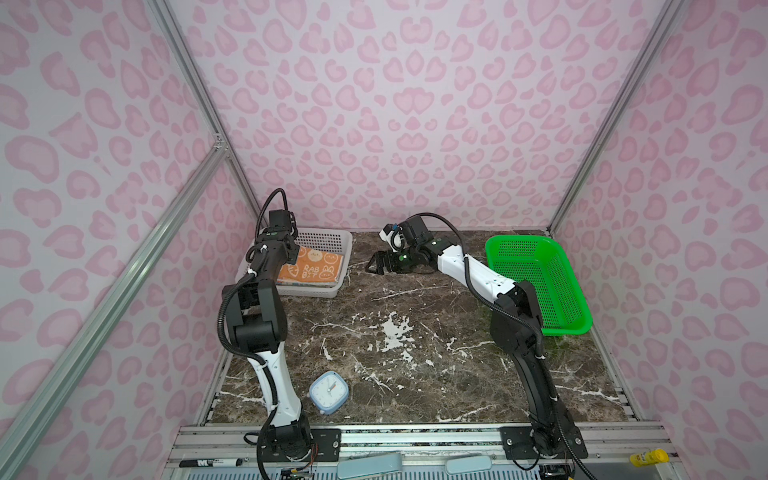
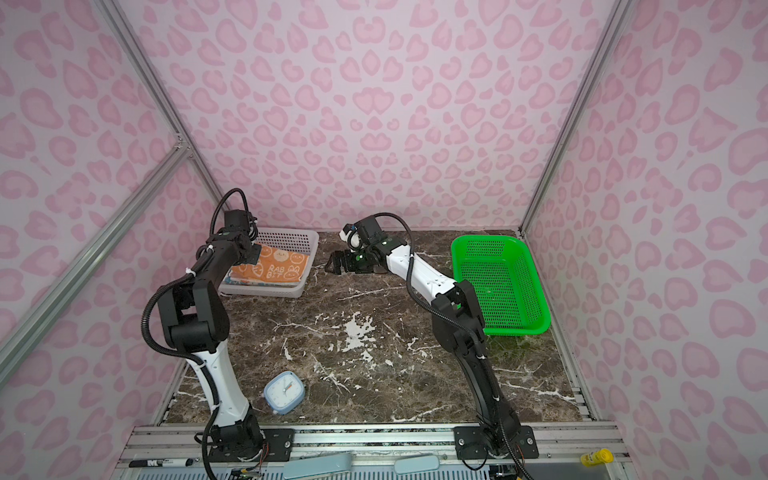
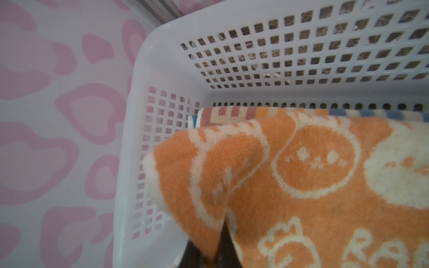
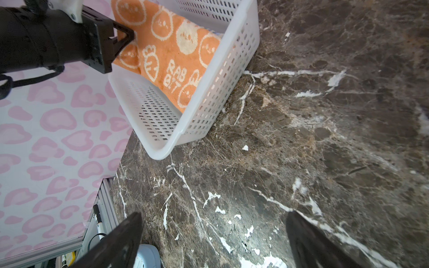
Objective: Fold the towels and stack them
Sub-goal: 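Release the towel onto the stack and raise both grippers from the basket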
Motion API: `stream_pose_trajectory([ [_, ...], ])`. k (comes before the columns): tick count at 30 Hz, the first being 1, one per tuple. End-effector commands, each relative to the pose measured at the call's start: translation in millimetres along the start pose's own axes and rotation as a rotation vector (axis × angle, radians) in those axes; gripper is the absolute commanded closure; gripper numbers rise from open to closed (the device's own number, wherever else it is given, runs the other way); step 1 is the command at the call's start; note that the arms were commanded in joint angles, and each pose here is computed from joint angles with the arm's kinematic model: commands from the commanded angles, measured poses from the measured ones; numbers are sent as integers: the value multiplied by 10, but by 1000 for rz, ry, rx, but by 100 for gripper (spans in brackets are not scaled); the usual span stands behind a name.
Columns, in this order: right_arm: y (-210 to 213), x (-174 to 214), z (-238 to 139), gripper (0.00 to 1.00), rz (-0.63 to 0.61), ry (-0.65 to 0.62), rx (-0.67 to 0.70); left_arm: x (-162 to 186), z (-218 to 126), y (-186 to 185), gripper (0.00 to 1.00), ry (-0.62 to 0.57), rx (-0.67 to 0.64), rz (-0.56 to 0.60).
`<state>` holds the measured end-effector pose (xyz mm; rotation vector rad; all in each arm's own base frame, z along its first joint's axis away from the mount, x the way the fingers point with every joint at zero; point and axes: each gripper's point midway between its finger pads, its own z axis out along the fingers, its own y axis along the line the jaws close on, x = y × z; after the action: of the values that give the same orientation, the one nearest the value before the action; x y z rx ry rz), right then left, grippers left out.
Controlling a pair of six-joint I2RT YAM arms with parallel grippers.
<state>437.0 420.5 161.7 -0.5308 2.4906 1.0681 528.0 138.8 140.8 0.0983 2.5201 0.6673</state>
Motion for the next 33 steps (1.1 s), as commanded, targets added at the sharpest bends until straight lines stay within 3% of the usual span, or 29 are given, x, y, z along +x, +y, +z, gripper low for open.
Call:
stream_pose_trajectory([
  [1,6,25,23,2,2,14,-4,-59,39,63,96,-14,-29,-16],
  [11,-20,46,70,2,9,23,-5,51,217,24,96,41,-39,-35],
  [14,-14,57,75,2,7,27,-6,51,176,77,79,37,-59,-68],
  [15,-12,66,77,2,6,29,-5,54,169,95,45,38,-71,-74],
  [17,-1,75,75,2,2,32,-6,34,128,155,2,33,-94,-84],
  [26,58,19,-7,2,-3,12,-10,-238,-351,274,2,-73,-92,-197],
  [33,19,56,-2,2,-5,22,2,-396,-415,-485,2,-105,201,-291],
])
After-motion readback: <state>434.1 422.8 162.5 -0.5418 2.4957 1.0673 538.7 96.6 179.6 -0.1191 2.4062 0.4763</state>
